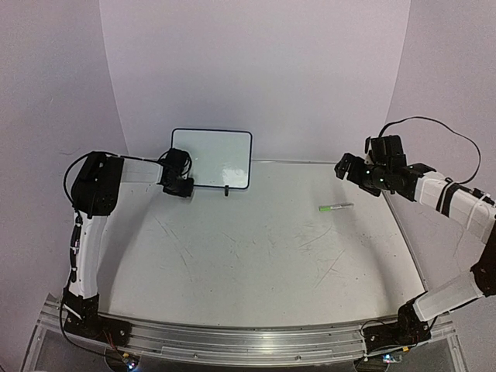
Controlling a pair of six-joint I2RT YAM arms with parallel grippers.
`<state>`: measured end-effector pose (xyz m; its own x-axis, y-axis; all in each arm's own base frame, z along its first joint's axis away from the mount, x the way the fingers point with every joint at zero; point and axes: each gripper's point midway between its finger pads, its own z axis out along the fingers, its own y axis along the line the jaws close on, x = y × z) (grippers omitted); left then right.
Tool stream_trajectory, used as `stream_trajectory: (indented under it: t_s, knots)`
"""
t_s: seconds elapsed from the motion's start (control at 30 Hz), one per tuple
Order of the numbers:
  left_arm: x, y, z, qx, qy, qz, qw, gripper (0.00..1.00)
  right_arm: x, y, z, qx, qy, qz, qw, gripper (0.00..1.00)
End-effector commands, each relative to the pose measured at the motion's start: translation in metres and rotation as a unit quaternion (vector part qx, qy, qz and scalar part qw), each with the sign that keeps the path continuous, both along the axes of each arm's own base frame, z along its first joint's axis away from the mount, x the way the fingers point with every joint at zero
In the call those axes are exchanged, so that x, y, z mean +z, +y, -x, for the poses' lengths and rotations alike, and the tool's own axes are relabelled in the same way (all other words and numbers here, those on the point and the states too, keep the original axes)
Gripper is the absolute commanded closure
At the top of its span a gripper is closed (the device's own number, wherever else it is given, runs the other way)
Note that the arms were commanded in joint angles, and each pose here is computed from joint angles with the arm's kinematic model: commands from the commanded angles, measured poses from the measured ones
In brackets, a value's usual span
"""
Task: Write a sentence on the whiteboard
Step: Move the whiteboard to the corner of the board.
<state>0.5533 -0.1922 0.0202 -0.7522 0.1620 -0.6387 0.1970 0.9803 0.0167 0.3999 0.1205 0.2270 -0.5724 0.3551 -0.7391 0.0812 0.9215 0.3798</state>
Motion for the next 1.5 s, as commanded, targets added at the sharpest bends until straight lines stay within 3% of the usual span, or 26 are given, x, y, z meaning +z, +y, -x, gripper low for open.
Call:
stream_trajectory:
  t_s: [0.0,0.47,0.8,1.1,1.47]
  knots:
    - [-0.013,-0.034,0.031,-0.061,0.009,-0.032,0.998,1.0,0.004,-0.002,0.002,-0.002,-0.009,0.001,1.0,0.02]
    - [-0.011,-0.051,0.107,-0.027,0.015,0.001,1.0,1.0,-0.007,-0.001,0.003,0.002,0.005,0.002,1.0,0.02]
    - [-0.017,-0.053,0.193,0.06,0.034,0.029,0.997,1.0,-0.036,0.007,-0.004,0.011,0.043,0.002,0.999,0.02]
    - [-0.022,-0.076,0.252,0.08,0.031,0.044,0.995,1.0,-0.071,0.011,-0.005,0.005,0.086,-0.005,0.996,0.02]
    - [-0.033,-0.105,0.281,0.056,0.013,0.025,0.998,1.0,-0.107,0.01,-0.013,-0.03,0.127,-0.017,0.991,0.02]
